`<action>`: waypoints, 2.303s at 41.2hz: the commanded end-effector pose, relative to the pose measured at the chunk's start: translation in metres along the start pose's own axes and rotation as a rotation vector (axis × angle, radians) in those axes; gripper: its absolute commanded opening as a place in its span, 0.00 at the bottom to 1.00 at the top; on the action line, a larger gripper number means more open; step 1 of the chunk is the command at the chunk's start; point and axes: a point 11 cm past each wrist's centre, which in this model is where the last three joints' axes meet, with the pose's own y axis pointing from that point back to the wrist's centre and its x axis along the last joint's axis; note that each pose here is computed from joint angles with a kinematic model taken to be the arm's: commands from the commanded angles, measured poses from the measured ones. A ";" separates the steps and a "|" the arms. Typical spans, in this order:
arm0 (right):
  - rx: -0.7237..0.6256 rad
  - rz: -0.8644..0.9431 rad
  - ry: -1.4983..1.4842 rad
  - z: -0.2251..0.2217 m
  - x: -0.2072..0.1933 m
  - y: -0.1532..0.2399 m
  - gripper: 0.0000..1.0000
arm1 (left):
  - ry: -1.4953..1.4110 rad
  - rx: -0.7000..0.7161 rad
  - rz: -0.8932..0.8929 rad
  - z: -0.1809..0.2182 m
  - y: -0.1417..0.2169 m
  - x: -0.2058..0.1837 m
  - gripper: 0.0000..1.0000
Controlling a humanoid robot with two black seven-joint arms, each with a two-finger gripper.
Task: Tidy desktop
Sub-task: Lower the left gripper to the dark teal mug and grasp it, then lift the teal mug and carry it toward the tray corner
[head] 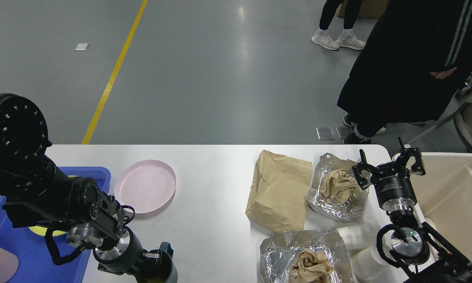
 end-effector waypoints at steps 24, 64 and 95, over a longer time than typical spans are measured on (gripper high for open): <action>0.000 0.000 0.000 0.000 0.000 0.000 1.00 | 0.062 -0.011 -0.008 -0.014 0.086 0.035 0.00; 0.000 0.000 0.000 0.000 0.000 0.000 1.00 | 0.075 -0.059 0.179 -0.026 0.339 0.051 0.00; 0.000 0.000 0.000 0.000 0.000 0.000 1.00 | 0.470 -0.061 0.089 -0.266 0.189 0.072 0.00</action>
